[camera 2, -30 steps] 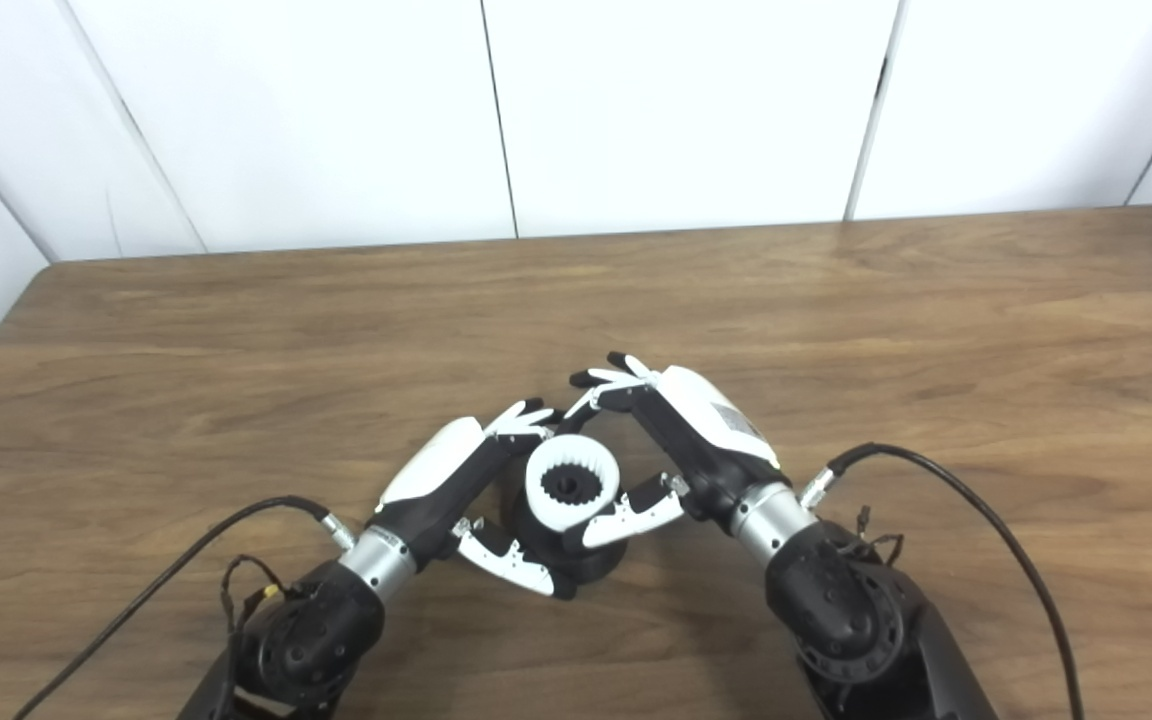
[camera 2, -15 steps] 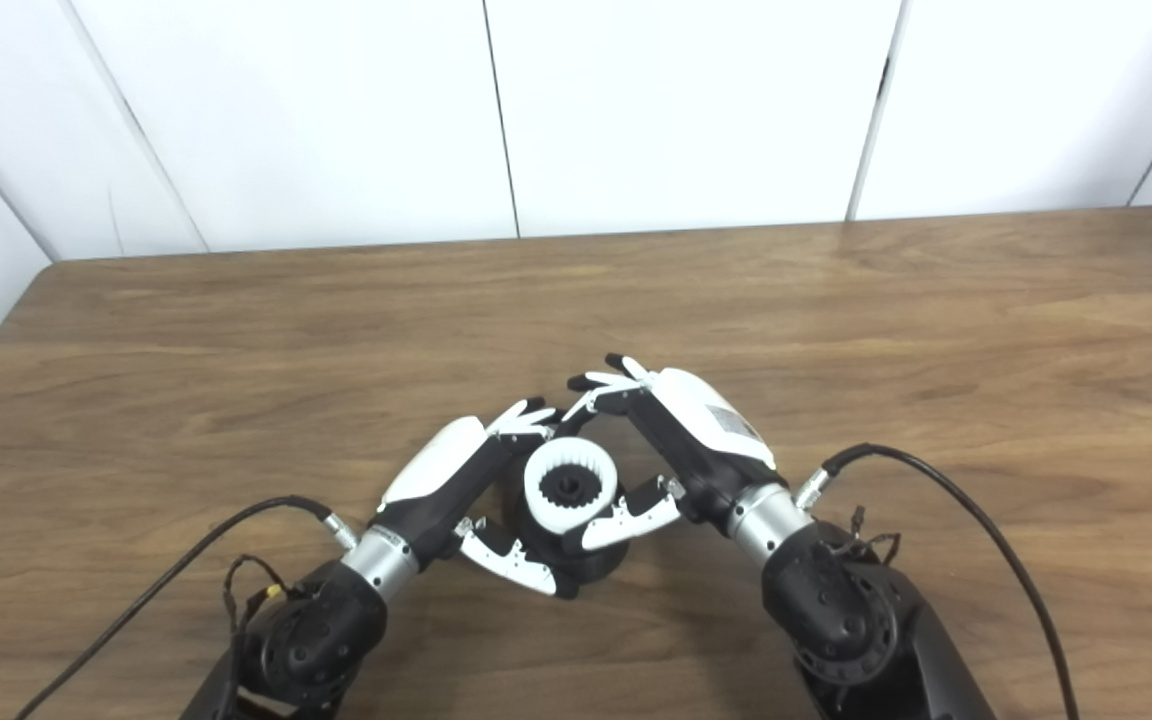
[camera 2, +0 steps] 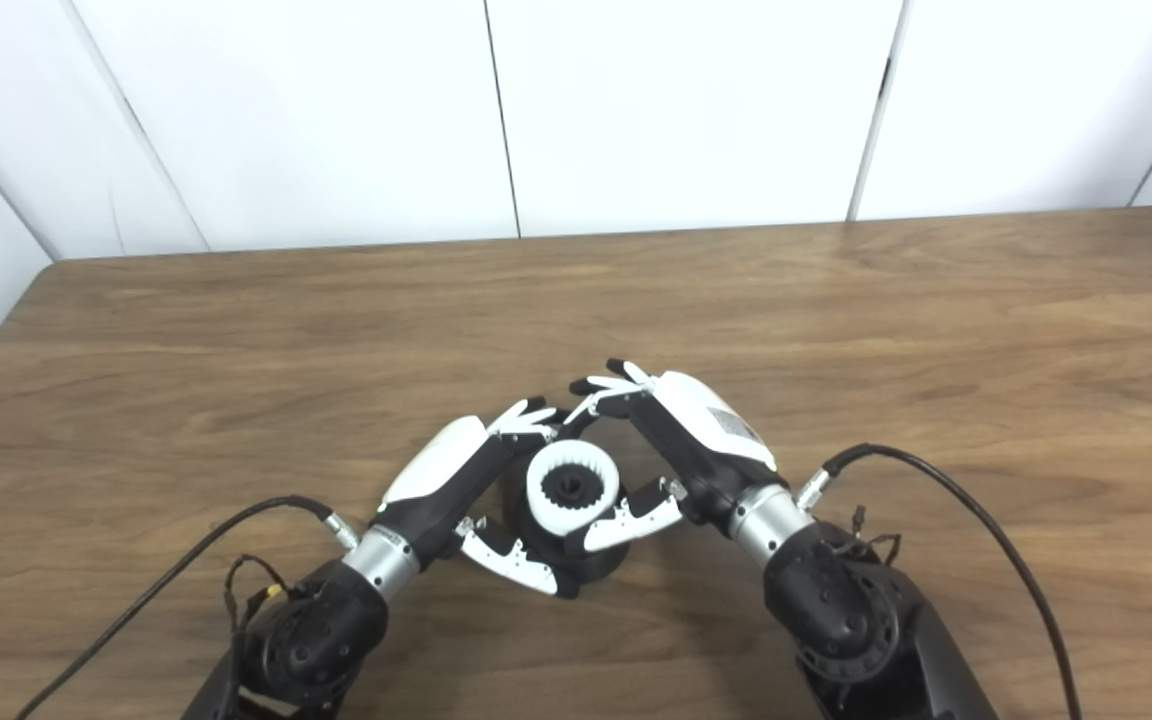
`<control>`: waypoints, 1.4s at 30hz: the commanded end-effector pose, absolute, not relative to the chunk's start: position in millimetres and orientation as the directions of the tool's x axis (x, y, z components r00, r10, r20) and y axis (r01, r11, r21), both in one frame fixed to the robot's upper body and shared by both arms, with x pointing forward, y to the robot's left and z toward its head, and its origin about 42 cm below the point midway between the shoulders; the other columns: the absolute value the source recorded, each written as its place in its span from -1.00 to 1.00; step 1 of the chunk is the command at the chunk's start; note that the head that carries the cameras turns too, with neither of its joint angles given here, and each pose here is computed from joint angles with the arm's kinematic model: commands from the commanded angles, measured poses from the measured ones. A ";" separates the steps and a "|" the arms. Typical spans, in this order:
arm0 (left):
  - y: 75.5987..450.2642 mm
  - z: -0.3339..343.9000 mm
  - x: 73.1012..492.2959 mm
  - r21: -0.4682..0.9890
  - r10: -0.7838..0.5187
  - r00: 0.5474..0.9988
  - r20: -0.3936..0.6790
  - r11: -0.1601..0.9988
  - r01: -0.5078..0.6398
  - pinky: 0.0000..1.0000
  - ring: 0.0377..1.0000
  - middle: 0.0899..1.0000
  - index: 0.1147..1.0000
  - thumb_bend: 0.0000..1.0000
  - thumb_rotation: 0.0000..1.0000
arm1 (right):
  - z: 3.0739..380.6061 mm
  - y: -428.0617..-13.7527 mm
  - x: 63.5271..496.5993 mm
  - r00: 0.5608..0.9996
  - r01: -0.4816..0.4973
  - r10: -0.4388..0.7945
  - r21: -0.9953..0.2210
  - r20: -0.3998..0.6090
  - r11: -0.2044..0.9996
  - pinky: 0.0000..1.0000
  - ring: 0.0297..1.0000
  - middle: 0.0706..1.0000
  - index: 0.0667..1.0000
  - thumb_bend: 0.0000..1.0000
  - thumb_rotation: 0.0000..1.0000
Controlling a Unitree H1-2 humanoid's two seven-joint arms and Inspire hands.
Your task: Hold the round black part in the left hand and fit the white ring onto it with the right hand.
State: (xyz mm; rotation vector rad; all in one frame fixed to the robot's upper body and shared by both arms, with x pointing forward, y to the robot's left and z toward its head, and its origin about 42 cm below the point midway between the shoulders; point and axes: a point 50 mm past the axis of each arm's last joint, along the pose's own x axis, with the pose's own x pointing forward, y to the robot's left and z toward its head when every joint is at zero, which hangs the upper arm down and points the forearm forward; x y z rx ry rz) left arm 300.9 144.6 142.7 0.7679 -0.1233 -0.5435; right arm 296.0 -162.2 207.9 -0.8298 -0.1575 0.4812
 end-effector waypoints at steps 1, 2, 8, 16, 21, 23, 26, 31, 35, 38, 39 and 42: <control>145.7 135.9 297.5 0.678 -0.517 0.843 -0.145 0.569 0.466 0.84 1.00 0.84 0.13 0.78 -0.63 | 219.3 -164.4 301.7 0.874 -0.307 0.486 -0.761 0.012 0.571 1.00 0.99 0.74 -0.10 0.05 -0.70; 145.7 135.8 297.4 0.678 -0.518 0.843 -0.144 0.569 0.465 0.84 1.00 0.84 0.12 0.78 -0.63 | 218.5 -165.2 302.0 0.875 -0.308 0.485 -0.761 0.009 0.570 1.00 0.99 0.74 -0.10 0.05 -0.70; 147.1 138.0 296.6 0.670 -0.515 0.843 -0.153 0.573 0.471 0.87 1.00 0.85 0.10 0.77 -0.64 | 213.8 -167.4 303.7 0.881 -0.308 0.473 -0.758 0.001 0.575 1.00 0.98 0.73 -0.10 0.05 -0.70; 146.0 139.2 296.0 0.671 -0.516 0.844 -0.149 0.575 0.469 0.86 1.00 0.84 0.09 0.78 -0.66 | 209.2 -170.3 306.7 0.884 -0.317 0.466 -0.757 -0.018 0.572 1.00 0.98 0.74 -0.10 0.05 -0.70; 145.1 139.6 296.3 0.669 -0.515 0.844 -0.148 0.577 0.469 0.86 1.00 0.84 0.10 0.77 -0.64 | 207.7 -170.4 306.9 0.884 -0.324 0.466 -0.755 -0.027 0.570 1.00 0.99 0.75 -0.10 0.05 -0.70; 145.0 139.4 296.5 0.672 -0.515 0.845 -0.143 0.576 0.464 0.85 1.00 0.84 0.09 0.78 -0.65 | 206.9 -170.2 307.0 0.884 -0.324 0.467 -0.756 -0.028 0.569 1.00 0.98 0.74 -0.10 0.05 -0.70; 145.3 139.0 296.1 0.674 -0.514 0.846 -0.141 0.576 0.463 0.84 1.00 0.84 0.10 0.79 -0.65 | 205.8 -170.5 307.0 0.883 -0.328 0.468 -0.756 -0.032 0.566 1.00 0.98 0.74 -0.09 0.05 -0.70; 148.9 138.4 296.4 0.670 -0.511 0.846 -0.151 0.576 0.468 0.87 1.00 0.85 0.12 0.78 -0.64 | 206.8 -171.8 308.0 0.881 -0.335 0.470 -0.759 -0.044 0.558 1.00 0.97 0.75 0.04 0.49 -0.57; 150.9 139.4 297.4 0.672 -0.503 0.852 -0.146 0.581 0.458 0.86 1.00 0.84 0.20 0.88 -0.64 | 207.5 -174.6 310.1 0.884 -0.337 0.466 -0.748 -0.041 0.572 1.00 0.94 0.74 0.22 0.97 -0.45; 152.7 140.9 298.2 0.675 -0.495 0.857 -0.144 0.584 0.451 0.84 1.00 0.82 0.25 0.96 -0.63 | 208.6 -177.2 311.7 0.885 -0.339 0.464 -0.746 -0.046 0.573 1.00 0.93 0.75 0.27 1.00 -0.42; 153.4 141.2 298.5 0.675 -0.493 0.858 -0.145 0.585 0.450 0.84 1.00 0.82 0.26 0.97 -0.63 | 208.6 -177.8 312.5 0.885 -0.340 0.464 -0.745 -0.047 0.574 1.00 0.93 0.75 0.28 1.00 -0.41; 155.0 142.8 299.5 0.677 -0.488 0.860 -0.147 0.585 0.447 0.85 1.00 0.83 0.33 1.00 -0.60 | 209.0 -179.2 314.5 0.885 -0.339 0.462 -0.747 -0.048 0.572 1.00 0.93 0.76 0.29 1.00 -0.40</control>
